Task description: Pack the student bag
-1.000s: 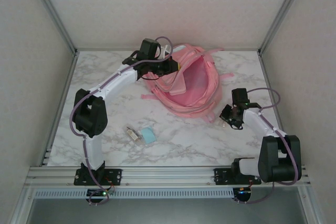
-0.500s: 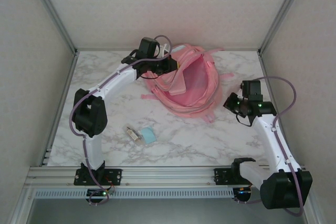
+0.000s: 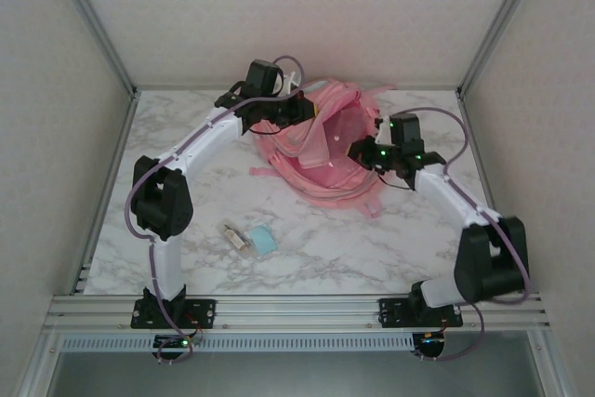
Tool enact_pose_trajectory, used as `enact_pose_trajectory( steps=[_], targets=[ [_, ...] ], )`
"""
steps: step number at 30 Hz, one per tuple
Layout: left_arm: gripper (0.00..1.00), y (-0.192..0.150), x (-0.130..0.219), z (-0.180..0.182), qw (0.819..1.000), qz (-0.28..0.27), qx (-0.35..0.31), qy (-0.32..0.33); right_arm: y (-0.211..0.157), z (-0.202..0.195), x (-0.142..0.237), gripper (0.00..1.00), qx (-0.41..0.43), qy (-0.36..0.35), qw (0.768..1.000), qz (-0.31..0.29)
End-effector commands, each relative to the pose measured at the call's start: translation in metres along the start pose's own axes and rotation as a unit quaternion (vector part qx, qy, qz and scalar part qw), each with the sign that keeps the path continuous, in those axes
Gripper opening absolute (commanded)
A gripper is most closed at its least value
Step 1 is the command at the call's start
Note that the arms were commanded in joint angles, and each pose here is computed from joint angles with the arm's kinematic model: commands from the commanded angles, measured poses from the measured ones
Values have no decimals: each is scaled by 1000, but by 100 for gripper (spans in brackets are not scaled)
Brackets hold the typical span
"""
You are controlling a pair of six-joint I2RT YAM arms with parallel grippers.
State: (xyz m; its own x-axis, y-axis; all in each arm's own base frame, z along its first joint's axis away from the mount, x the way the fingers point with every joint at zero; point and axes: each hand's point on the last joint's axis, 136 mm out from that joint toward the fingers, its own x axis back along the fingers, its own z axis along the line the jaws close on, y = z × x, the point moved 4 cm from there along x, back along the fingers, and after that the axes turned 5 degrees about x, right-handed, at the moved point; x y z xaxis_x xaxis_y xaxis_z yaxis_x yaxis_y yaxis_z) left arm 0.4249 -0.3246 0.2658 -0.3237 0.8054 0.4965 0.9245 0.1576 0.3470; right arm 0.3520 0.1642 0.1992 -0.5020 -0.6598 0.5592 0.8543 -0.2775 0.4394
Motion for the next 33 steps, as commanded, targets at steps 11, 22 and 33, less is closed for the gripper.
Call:
enact_pose_trajectory(
  steps=[11,22,33],
  targets=[
    [0,18,24,-49,997,-52,-31,-55,53,10,-114,0,-70,53,996,-34],
    [0,19,14,-43,997,-63,-19,-51,38,5,-90,51,-70,0,997,-37],
    [0,13,2,-26,998,-49,-12,-30,-13,-22,13,72,12,-200,980,-4]
  ],
)
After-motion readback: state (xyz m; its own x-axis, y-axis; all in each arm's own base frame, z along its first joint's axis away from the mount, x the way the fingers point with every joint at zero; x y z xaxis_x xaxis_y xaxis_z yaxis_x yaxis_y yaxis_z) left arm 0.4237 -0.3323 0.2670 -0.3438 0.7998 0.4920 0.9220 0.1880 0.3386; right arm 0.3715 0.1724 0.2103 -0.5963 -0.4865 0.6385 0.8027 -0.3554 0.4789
